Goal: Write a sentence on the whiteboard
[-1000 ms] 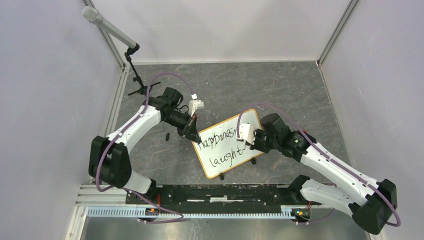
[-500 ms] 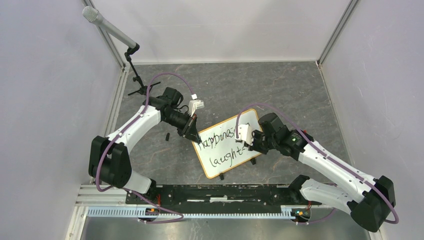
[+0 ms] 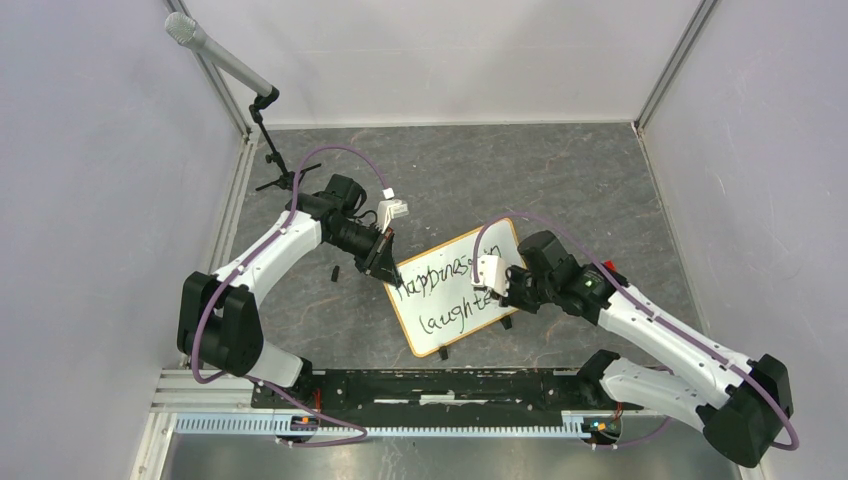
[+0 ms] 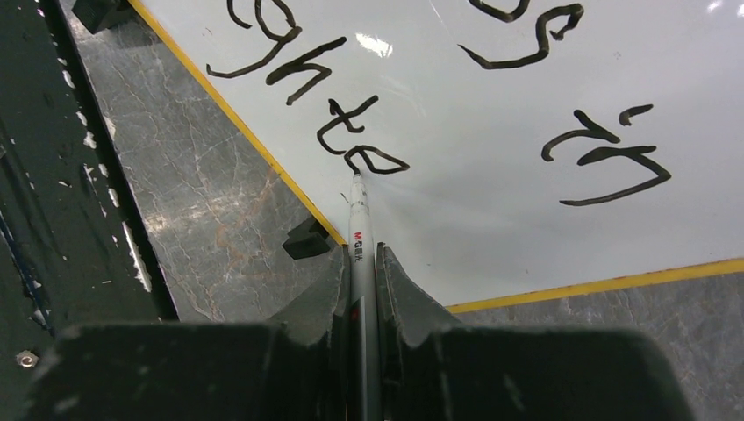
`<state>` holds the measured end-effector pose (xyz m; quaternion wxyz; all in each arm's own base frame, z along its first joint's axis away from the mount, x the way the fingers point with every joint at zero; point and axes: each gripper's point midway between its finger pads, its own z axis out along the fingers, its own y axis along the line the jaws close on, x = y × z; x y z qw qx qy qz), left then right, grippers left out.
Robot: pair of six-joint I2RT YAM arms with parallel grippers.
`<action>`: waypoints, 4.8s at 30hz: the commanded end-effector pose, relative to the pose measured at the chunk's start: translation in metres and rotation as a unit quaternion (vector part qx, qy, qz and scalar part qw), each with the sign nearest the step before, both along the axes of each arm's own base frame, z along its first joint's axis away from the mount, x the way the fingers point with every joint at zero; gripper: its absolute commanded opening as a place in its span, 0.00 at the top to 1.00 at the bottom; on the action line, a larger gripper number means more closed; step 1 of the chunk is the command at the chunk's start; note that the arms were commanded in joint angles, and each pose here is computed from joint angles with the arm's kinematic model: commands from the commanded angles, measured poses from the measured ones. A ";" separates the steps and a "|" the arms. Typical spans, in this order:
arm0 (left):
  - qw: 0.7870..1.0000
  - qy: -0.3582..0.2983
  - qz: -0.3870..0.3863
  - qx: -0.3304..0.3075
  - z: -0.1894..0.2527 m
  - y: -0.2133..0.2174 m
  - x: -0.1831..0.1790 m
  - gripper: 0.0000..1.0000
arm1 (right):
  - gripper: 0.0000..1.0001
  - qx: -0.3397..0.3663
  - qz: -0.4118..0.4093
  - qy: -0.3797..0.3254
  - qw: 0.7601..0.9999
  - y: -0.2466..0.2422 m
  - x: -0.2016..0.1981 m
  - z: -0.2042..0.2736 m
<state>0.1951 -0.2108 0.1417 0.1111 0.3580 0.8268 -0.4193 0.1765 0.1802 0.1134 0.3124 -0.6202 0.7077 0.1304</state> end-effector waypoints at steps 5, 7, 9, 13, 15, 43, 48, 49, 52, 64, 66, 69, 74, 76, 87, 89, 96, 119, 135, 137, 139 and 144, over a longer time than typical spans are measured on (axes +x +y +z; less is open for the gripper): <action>0.997 0.000 0.009 0.077 -0.029 0.018 -0.002 0.98 | 1.00 -0.012 -0.019 -0.051 0.998 -0.008 0.018 0.019; 0.997 -0.002 0.009 0.077 -0.029 0.018 -0.002 0.98 | 1.00 -0.002 -0.015 -0.050 0.999 -0.004 0.017 0.027; 0.997 -0.002 0.009 0.076 -0.029 0.018 -0.002 0.97 | 1.00 0.009 -0.009 -0.051 0.999 -0.001 0.015 0.035; 0.997 -0.003 0.008 0.076 -0.028 0.017 -0.002 0.98 | 1.00 0.019 -0.015 -0.062 0.998 -0.001 0.017 0.045; 0.997 -0.002 0.008 0.077 -0.029 0.017 -0.003 0.98 | 1.00 0.014 -0.019 -0.064 0.998 -0.003 0.019 0.044; 0.997 -0.003 0.007 0.077 -0.028 0.017 -0.003 0.98 | 1.00 -0.034 -0.039 -0.050 0.997 -0.020 0.019 0.009; 0.997 -0.004 0.007 0.076 -0.028 0.017 -0.003 0.98 | 1.00 -0.036 -0.025 -0.031 0.999 -0.019 0.011 0.002; 0.997 -0.004 0.007 0.076 -0.028 0.017 -0.003 0.98 | 1.00 -0.035 -0.023 -0.028 0.999 -0.018 0.010 0.001; 0.997 -0.004 0.007 0.077 -0.028 0.017 -0.003 0.98 | 1.00 -0.035 -0.019 -0.023 0.999 -0.018 0.009 0.000; 0.997 -0.003 0.007 0.077 -0.029 0.017 -0.003 0.98 | 1.00 -0.003 -0.042 -0.052 0.998 -0.008 0.024 0.027; 0.997 -0.003 0.007 0.077 -0.029 0.017 -0.003 0.98 | 1.00 -0.002 -0.047 -0.058 0.997 -0.007 0.027 0.030; 0.997 -0.003 0.007 0.077 -0.029 0.017 -0.003 0.98 | 1.00 -0.001 -0.053 -0.064 0.997 -0.008 0.030 0.034; 0.997 -0.004 0.007 0.076 -0.028 0.017 -0.003 0.98 | 1.00 0.003 -0.061 -0.070 0.996 -0.009 0.035 0.037; 0.997 -0.004 0.007 0.076 -0.028 0.017 -0.003 0.98 | 1.00 0.001 -0.064 -0.072 0.995 -0.010 0.037 0.037; 0.997 -0.005 0.007 0.076 -0.028 0.017 -0.003 0.98 | 1.00 -0.018 -0.084 -0.079 0.993 -0.023 0.045 0.035; 0.997 -0.005 0.007 0.076 -0.028 0.017 -0.003 0.97 | 1.00 -0.016 -0.079 -0.075 0.994 -0.023 0.043 0.035; 0.997 -0.007 0.008 0.076 -0.027 0.017 -0.003 0.98 | 1.00 0.035 -0.002 -0.054 0.998 -0.004 0.017 0.051; 0.997 -0.006 0.005 0.077 -0.029 0.017 -0.003 0.98 | 1.00 -0.048 -0.043 -0.060 0.996 -0.032 0.028 0.008; 0.995 -0.033 0.031 0.090 -0.025 0.020 0.007 0.83 | 1.00 0.029 0.013 -0.057 0.998 -0.007 0.012 0.050; 0.995 -0.045 0.041 0.081 -0.020 0.019 0.008 0.75 | 1.00 0.041 0.024 -0.053 0.997 -0.002 0.010 0.059; 0.995 -0.054 0.047 0.075 -0.014 0.018 0.010 0.67 | 1.00 0.058 0.036 -0.047 0.997 0.006 0.007 0.070; 0.993 -0.081 0.063 0.059 0.011 0.015 0.019 0.48 | 1.00 0.104 0.047 -0.039 0.993 0.024 0.007 0.101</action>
